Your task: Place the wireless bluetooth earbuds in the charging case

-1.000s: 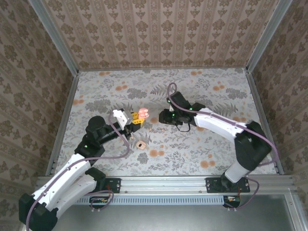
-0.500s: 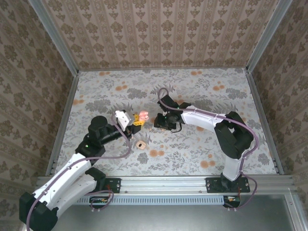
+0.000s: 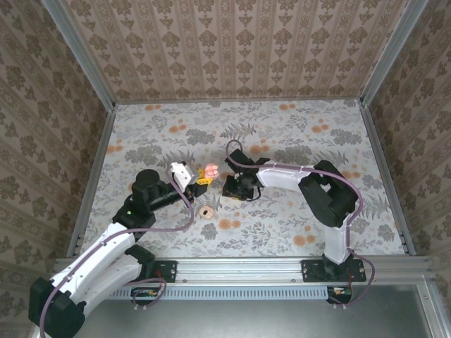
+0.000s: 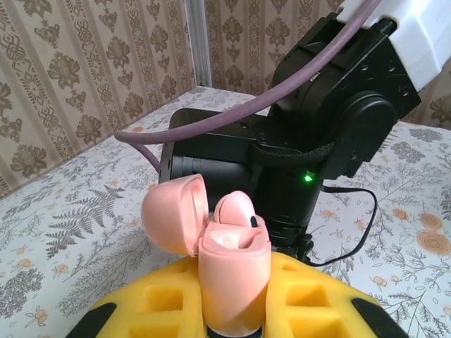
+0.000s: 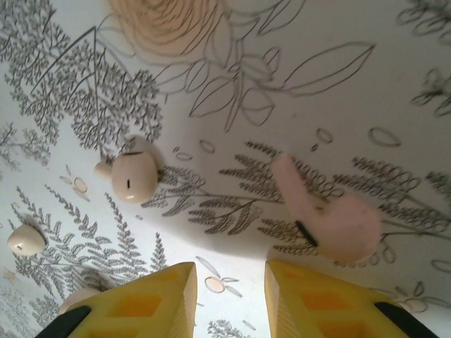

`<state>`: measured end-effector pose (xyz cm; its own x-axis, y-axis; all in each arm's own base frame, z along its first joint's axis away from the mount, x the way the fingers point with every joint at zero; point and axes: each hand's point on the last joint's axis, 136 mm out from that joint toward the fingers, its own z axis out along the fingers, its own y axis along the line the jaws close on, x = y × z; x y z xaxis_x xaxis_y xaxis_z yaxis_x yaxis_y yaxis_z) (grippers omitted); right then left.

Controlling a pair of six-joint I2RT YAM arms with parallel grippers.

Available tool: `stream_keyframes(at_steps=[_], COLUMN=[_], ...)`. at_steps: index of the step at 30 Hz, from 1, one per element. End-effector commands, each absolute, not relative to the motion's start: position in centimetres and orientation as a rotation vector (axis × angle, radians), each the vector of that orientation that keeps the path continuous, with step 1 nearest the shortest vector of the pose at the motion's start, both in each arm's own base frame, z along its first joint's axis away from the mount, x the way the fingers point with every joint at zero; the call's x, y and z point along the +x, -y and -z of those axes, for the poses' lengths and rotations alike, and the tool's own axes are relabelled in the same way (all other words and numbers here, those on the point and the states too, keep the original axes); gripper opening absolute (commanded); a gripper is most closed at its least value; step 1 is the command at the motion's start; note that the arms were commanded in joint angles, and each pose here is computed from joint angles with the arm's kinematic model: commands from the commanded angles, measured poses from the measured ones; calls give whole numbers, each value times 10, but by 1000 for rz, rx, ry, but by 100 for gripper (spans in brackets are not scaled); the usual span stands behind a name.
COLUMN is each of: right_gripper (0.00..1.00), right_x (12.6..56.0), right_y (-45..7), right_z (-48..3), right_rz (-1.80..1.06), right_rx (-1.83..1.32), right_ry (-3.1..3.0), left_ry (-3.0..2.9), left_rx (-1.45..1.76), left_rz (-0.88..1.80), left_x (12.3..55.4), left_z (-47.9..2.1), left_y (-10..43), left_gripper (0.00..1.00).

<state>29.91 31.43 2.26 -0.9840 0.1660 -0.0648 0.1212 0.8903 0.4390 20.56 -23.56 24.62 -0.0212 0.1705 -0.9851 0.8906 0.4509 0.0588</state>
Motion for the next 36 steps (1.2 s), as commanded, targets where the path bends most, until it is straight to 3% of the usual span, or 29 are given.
stream_keyframes(at_steps=[1,21,36], right_gripper=[32,35,37], right_x=[306,343,342], right_y=[-294,-276,-273], right_z=[-10,-34,-58], right_rz=[-586,-477,-308], right_rx=[281,182,-391], right_ry=[-2966,-2942,-2974], left_ry=[-1462,-1472,-1471], left_rx=[993,988,976], left_rz=[736,734,748], left_x=[206,207,209], left_z=[-250,-248,-251], left_y=[235,235,237], left_gripper=[0,0,0])
